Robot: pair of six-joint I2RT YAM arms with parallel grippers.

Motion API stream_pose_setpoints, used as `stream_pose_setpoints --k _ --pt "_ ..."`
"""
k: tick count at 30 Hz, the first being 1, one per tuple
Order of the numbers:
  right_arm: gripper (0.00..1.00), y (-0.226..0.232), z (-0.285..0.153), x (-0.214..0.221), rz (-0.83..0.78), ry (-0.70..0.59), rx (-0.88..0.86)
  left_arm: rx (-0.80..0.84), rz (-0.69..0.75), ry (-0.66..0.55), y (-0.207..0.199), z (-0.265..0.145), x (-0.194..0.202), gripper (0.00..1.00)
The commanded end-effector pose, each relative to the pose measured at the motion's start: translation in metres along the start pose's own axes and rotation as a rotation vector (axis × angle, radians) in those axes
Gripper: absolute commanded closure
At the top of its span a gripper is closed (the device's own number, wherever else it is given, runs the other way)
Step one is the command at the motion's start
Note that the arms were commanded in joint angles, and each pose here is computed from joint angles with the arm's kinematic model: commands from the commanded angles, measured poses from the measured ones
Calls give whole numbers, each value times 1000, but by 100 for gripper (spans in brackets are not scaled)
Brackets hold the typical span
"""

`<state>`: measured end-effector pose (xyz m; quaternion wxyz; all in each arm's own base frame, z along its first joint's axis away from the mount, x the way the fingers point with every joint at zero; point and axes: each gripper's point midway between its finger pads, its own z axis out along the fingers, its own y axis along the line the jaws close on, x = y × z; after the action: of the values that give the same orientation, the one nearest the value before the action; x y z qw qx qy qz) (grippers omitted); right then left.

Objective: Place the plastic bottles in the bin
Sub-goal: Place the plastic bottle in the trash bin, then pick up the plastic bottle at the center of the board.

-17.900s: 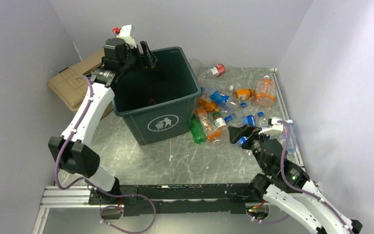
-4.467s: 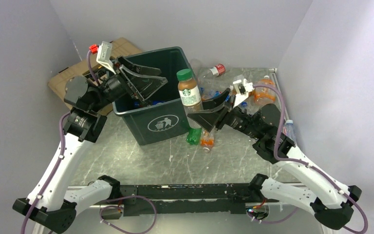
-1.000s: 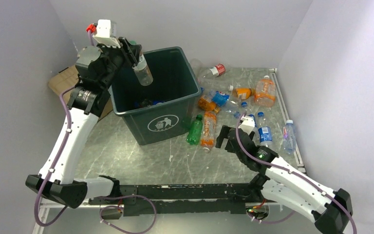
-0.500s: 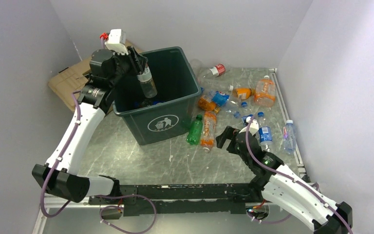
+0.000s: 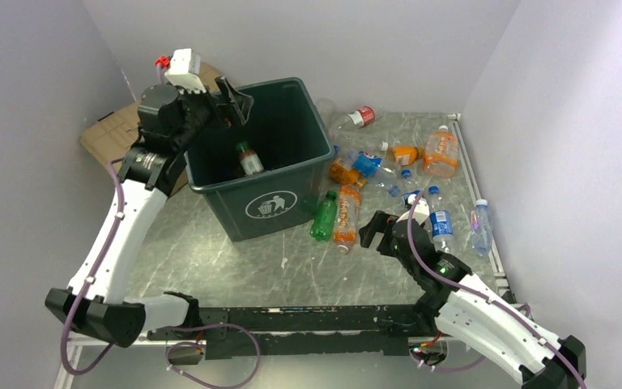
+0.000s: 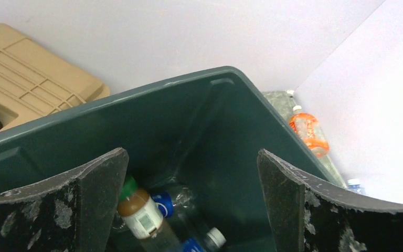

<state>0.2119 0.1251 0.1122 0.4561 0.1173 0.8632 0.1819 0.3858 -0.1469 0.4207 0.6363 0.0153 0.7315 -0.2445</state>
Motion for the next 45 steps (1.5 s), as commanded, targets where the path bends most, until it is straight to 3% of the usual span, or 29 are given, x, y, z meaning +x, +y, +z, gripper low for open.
stream_pose_setpoints --k 1,6,13,20,29,40,45 --pt "0 14 -4 -19 -1 -52 -52 15 -49 -174 -20 -52 -63 1" --pt "0 16 -4 -24 -8 -65 -43 -97 -134 -225 -8 -99 -73 0" --pt "4 25 6 -31 -16 -64 -40 -314 -274 -211 25 -164 -49 0" --pt "2 52 38 -36 68 38 -162 -373 -374 -257 35 -208 -38 0" --pt "2 49 74 -23 70 141 -113 -349 -392 -218 32 -218 -19 0" --pt "5 33 88 14 55 243 -66 -88 -352 -161 -9 -201 -9 1" --pt "7 37 92 29 35 299 -86 -60 -353 -155 -13 -197 -7 1"
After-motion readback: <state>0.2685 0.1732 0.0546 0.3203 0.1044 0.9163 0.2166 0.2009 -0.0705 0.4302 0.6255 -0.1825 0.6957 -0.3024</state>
